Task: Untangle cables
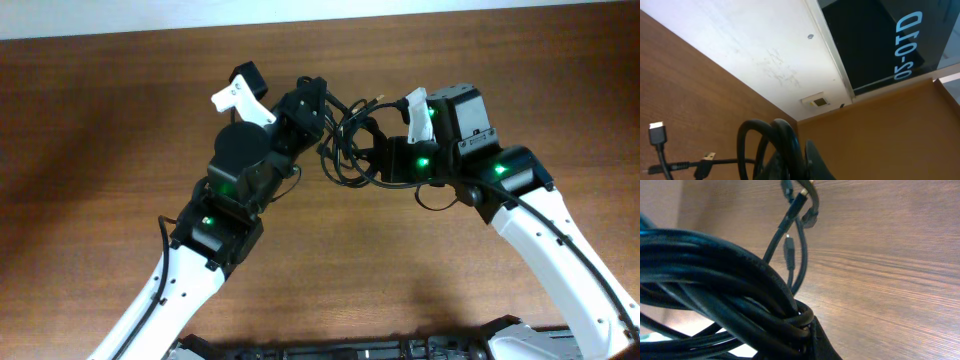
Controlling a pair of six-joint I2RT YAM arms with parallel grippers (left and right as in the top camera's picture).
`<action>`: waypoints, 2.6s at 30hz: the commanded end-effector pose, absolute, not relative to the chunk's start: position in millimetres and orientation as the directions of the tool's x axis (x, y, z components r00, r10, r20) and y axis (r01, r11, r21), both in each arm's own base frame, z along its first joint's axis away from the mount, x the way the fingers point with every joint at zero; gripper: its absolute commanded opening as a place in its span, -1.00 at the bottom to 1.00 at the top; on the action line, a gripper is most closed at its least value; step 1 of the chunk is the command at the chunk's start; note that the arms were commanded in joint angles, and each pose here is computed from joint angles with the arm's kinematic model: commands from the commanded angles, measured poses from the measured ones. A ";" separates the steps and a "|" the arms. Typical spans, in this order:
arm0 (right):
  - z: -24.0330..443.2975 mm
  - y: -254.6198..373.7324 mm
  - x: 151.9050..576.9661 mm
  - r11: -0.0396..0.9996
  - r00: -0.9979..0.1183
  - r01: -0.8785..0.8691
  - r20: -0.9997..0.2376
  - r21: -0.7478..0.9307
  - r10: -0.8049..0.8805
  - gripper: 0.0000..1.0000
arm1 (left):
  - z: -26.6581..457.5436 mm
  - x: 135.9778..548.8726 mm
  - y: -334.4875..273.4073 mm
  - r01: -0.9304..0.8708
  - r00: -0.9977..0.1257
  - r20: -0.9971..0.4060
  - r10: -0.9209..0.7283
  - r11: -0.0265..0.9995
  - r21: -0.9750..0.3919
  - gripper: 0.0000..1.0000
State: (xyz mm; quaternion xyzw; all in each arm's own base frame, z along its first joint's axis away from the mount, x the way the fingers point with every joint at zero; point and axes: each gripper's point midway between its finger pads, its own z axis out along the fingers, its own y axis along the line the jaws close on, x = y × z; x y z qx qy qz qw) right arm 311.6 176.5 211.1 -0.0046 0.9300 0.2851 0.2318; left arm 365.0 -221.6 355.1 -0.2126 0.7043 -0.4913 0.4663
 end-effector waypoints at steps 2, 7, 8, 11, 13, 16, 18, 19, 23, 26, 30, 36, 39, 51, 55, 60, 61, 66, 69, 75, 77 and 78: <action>177.7 137.3 314.4 0.937 -0.892 -0.020 -0.430 0.348 0.141 -0.14 | 402.2 373.4 -179.5 0.179 -0.269 -0.439 -0.857 0.404 -0.897 -1.00; 193.2 173.2 307.4 0.843 -0.912 -0.116 -0.392 0.524 0.118 0.97 | 402.1 374.7 -175.4 0.168 -0.247 -0.439 -0.864 0.407 -0.898 -1.00; 198.1 178.9 308.6 0.820 -0.913 -0.109 -0.382 0.562 0.141 0.98 | 402.3 374.7 -175.4 0.169 -0.247 -0.438 -0.864 0.407 -0.898 -1.00; 214.8 194.8 314.1 0.733 -0.916 -0.053 -0.326 0.678 0.235 0.99 | 402.3 374.7 -175.4 0.169 -0.247 -0.438 -0.864 0.407 -0.898 -1.00; 227.7 204.6 318.0 0.644 -0.914 0.042 -0.231 0.764 0.333 0.99 | 402.5 374.7 -175.4 0.169 -0.247 -0.438 -0.865 0.406 -0.898 -1.00; 243.8 215.8 321.1 0.522 -0.905 0.144 -0.101 0.841 0.413 1.00 | 402.5 374.7 -175.4 0.169 -0.247 -0.438 -0.865 0.406 -0.898 -1.00; 248.4 218.4 322.4 0.492 -0.901 0.161 -0.076 0.855 0.426 0.99 | 402.8 374.7 -175.5 0.171 -0.247 -0.437 -0.865 0.405 -0.898 -1.00; 250.0 219.0 323.6 0.481 -0.898 0.171 -0.066 0.860 0.436 0.99 | 404.2 374.1 -177.0 0.177 -0.254 -0.428 -0.867 0.393 -0.902 -1.00; 253.8 232.5 318.5 0.483 -0.910 0.131 -0.088 0.865 0.405 0.99 | 405.4 370.9 -185.8 0.173 -0.315 -0.343 -0.885 0.301 -0.938 -1.00; 251.1 244.9 317.1 0.523 -0.901 0.103 -0.143 0.846 0.409 0.98 | 410.2 367.4 -193.4 0.192 -0.359 -0.309 -0.881 0.254 -0.948 -1.00; 245.7 260.3 312.8 0.539 -0.910 0.083 -0.157 0.838 0.384 0.98 | 424.7 360.2 -204.8 0.263 -0.410 -0.310 -0.858 0.215 -0.941 -1.00; 217.7 273.7 307.3 0.579 -0.933 0.118 -0.109 0.807 0.342 0.91 | 444.4 359.1 -199.1 0.321 -0.369 -0.298 -0.880 0.180 -0.930 -1.00; 203.4 269.2 308.8 0.609 -0.929 0.158 -0.091 0.777 0.358 0.91 | 460.7 356.3 -195.1 0.373 -0.342 -0.285 -0.895 0.149 -0.916 -1.00; 176.1 242.3 310.4 0.731 -0.918 0.173 -0.161 0.660 0.363 0.90 | 466.7 365.1 -163.0 0.354 -0.212 -0.254 -0.944 0.168 -0.920 -1.00; 211.4 275.3 314.4 0.624 -0.942 -0.037 -0.237 0.780 0.240 0.97 | 460.9 367.9 -159.9 0.327 -0.197 -0.255 -0.947 0.181 -0.927 -1.00; 247.5 291.9 329.1 0.520 -0.911 -0.159 -0.327 0.840 0.250 0.97 | 457.6 371.9 -147.2 0.305 -0.105 -0.312 -0.944 0.268 -0.914 -1.00; 254.9 293.8 333.2 0.497 -0.904 -0.159 -0.328 0.853 0.274 0.97 | 453.9 373.8 -142.6 0.282 -0.083 -0.311 -0.947 0.277 -0.919 -1.00; 274.7 298.1 342.0 0.442 -0.881 -0.193 -0.353 0.876 0.315 0.97 | 446.0 377.3 -129.2 0.226 -0.014 -0.316 -0.949 0.305 -0.925 -1.00; 274.7 298.1 342.0 0.443 -0.881 -0.193 -0.354 0.876 0.315 0.98 | 443.3 378.5 -116.9 0.191 0.049 -0.306 -0.951 0.309 -0.931 -1.00; 275.0 297.9 342.3 0.433 -0.885 -0.170 -0.331 0.885 0.327 0.98 | 432.9 379.7 -100.3 0.117 0.131 -0.310 -0.942 0.326 -0.938 -1.00; 274.2 290.8 349.5 0.426 -0.880 -0.113 -0.289 0.898 0.376 0.99 | 432.0 380.1 -105.0 0.123 0.105 -0.317 -0.943 0.329 -0.936 -1.00; 274.1 285.5 354.7 0.419 -0.874 -0.081 -0.267 0.904 0.407 0.99 | 432.5 380.2 -109.9 0.135 0.079 -0.321 -0.944 0.329 -0.935 -1.00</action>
